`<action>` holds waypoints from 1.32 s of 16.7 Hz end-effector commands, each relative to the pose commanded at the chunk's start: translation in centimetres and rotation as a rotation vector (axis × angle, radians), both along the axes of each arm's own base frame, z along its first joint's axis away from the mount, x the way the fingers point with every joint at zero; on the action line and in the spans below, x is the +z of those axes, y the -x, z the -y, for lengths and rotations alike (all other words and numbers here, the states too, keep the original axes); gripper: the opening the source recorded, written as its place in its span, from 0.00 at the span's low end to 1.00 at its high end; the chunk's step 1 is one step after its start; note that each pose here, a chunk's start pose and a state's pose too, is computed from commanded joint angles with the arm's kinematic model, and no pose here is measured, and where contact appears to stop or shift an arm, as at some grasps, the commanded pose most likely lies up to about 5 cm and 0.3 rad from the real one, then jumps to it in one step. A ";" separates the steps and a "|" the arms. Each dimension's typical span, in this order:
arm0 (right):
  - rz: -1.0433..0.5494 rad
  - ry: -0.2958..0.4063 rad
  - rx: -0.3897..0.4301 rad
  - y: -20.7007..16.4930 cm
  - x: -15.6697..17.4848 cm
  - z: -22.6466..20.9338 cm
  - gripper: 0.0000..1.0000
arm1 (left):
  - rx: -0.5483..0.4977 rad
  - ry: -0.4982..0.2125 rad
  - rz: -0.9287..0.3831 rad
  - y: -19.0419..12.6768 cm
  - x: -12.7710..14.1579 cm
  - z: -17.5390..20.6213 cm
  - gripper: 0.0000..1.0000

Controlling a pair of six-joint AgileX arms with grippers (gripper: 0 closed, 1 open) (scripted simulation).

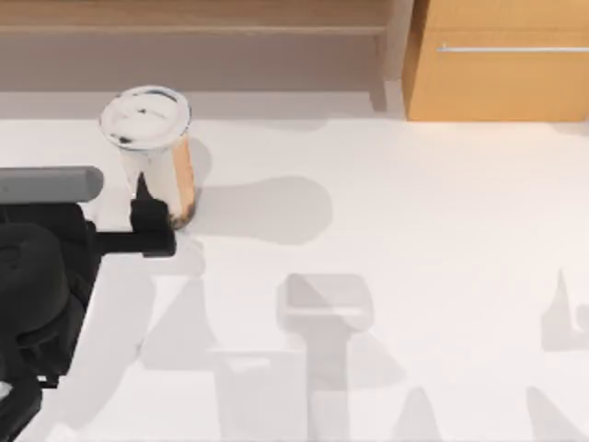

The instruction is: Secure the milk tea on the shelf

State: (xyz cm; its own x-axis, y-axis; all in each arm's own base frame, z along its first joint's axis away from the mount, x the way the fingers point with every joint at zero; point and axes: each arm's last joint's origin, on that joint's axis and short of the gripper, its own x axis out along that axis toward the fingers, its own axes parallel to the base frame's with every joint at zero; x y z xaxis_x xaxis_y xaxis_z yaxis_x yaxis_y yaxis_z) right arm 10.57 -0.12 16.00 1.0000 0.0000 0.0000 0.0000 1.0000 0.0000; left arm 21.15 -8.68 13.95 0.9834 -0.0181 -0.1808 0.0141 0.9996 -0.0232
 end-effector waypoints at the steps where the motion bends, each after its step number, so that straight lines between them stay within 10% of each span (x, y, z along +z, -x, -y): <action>1: 0.000 0.000 0.000 0.0 0.0 0.0 1.00 | -0.003 -0.005 -0.010 -0.4 -0.8 0.7 1.00; 14: 0.000 0.000 0.000 0.0 0.0 0.0 1.00 | -0.011 -0.013 -0.019 -1.6 -3.7 3.5 1.00; 22: 0.000 0.000 0.000 0.0 0.0 0.0 1.00 | -0.012 -0.011 -0.015 -8.4 -5.0 3.8 1.00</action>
